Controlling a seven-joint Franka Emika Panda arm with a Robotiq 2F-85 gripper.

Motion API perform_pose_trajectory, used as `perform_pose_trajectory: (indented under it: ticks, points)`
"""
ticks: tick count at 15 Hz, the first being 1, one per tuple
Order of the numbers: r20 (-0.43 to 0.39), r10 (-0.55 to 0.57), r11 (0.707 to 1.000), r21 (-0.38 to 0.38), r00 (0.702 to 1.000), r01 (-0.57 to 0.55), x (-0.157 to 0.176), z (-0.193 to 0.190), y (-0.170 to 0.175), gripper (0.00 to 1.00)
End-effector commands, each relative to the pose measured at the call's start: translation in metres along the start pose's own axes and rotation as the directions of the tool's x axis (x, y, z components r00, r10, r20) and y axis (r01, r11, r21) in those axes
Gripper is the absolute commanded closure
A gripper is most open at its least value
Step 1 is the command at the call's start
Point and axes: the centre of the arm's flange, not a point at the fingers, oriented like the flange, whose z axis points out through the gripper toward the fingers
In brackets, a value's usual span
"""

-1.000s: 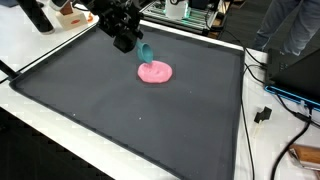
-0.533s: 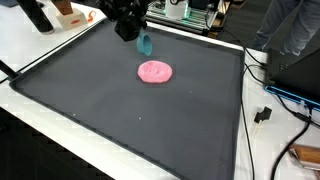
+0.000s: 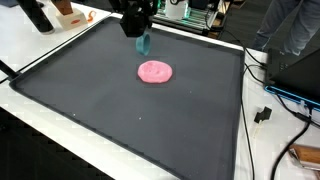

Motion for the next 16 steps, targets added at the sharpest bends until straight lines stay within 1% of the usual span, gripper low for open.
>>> perform_pose_trajectory:
  ticks: [1, 4, 8, 9, 16]
  points:
    - [-0.020, 0.013, 0.997, -0.078, 1.000, -0.015, -0.017, -0.001, -0.013, 0.75]
    - [-0.036, 0.008, 0.992, -0.128, 0.999, -0.013, -0.020, -0.003, -0.018, 0.75]
    - [-0.045, 0.005, 0.986, -0.165, 0.999, -0.013, -0.022, -0.005, -0.023, 0.75]
    - [-0.027, -0.004, 0.992, -0.129, 1.000, 0.000, -0.007, -0.007, -0.019, 0.50]
    - [-0.028, -0.003, 0.990, -0.139, 1.000, -0.001, -0.010, -0.007, -0.021, 0.50]
